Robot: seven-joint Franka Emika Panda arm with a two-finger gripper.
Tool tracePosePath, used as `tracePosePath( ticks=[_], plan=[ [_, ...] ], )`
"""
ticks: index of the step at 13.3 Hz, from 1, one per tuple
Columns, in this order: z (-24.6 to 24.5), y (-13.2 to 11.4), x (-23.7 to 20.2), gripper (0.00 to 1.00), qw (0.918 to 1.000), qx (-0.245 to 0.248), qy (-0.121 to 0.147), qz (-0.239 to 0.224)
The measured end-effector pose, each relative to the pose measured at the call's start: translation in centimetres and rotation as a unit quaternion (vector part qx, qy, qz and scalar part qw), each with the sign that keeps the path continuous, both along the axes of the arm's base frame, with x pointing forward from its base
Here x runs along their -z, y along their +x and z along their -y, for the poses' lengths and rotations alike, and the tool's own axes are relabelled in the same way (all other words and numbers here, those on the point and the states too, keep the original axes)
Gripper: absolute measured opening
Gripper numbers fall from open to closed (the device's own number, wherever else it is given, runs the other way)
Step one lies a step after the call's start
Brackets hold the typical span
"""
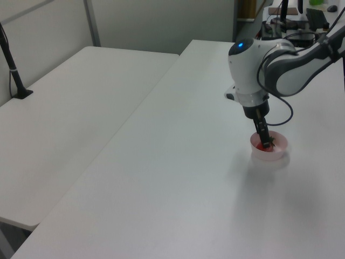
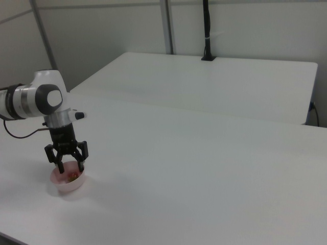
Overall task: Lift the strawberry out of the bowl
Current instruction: 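Close the gripper on the red strawberry inside the pink bowl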
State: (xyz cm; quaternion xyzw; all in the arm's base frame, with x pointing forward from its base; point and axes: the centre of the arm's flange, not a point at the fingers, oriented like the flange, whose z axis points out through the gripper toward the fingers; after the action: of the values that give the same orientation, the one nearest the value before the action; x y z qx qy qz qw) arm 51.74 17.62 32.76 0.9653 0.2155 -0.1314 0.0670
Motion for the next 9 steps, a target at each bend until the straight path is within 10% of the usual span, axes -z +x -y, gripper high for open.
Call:
tracePosePath(
  ticks=[9],
  plan=[
    [-1.5, -0.2, 2.7, 0.64, 0.9994, -0.030, -0.018, -0.006]
  ],
)
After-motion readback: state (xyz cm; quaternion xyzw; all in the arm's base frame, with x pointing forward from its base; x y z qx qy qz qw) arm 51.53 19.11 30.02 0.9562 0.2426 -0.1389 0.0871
